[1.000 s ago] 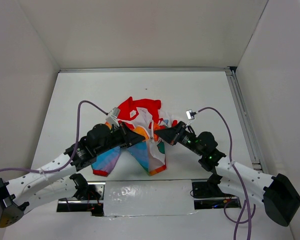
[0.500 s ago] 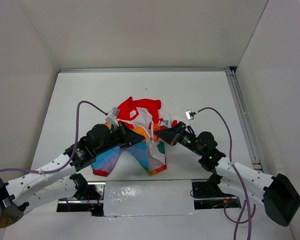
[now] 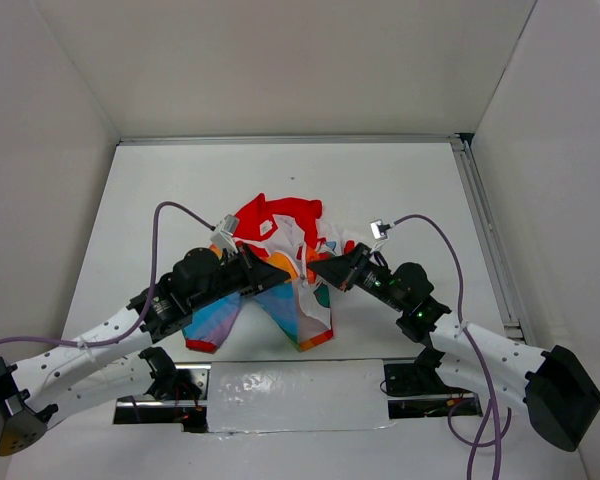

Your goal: Zip up the jacket

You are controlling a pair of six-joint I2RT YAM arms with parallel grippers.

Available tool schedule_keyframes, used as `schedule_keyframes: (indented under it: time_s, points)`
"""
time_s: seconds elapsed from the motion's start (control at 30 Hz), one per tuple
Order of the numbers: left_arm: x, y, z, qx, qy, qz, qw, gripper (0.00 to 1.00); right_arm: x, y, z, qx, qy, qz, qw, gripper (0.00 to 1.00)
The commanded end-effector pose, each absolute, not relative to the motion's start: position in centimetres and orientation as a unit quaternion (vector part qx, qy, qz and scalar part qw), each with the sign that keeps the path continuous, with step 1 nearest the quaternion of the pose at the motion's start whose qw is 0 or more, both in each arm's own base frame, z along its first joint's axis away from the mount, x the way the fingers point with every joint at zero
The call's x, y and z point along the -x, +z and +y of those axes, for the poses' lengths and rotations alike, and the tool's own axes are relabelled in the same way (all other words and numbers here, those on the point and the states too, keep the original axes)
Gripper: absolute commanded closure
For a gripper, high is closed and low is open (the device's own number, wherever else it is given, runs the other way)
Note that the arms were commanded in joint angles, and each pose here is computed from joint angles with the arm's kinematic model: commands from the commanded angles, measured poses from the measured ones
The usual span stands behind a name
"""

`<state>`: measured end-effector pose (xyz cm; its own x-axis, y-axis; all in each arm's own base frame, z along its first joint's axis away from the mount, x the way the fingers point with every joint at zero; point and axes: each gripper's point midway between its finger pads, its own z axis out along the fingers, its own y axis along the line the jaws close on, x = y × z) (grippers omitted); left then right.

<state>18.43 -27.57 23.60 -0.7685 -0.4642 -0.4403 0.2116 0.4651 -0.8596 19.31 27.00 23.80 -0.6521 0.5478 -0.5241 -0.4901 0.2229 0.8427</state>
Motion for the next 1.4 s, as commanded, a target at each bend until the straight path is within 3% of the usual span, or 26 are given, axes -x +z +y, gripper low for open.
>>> schedule_keyframes:
  time_s: [0.0,0.43,1.37]
  points:
    - [-18.3,25.1,-28.0,0.075,-0.535,0.770,0.338,1.00,-19.5,26.1,27.0,-0.019,0.637,0.634,0.439,1.00]
    - [-17.8,25.0,-28.5,0.068,-0.542,0.774,0.319,1.00,-20.6,27.2,26.5,-0.034,0.625,0.624,0.468,1.00]
    - [-18.7,25.5,-27.9,0.095,-0.532,0.772,0.335,1.00,-18.6,25.1,26.7,-0.007,0.628,0.646,0.434,1.00]
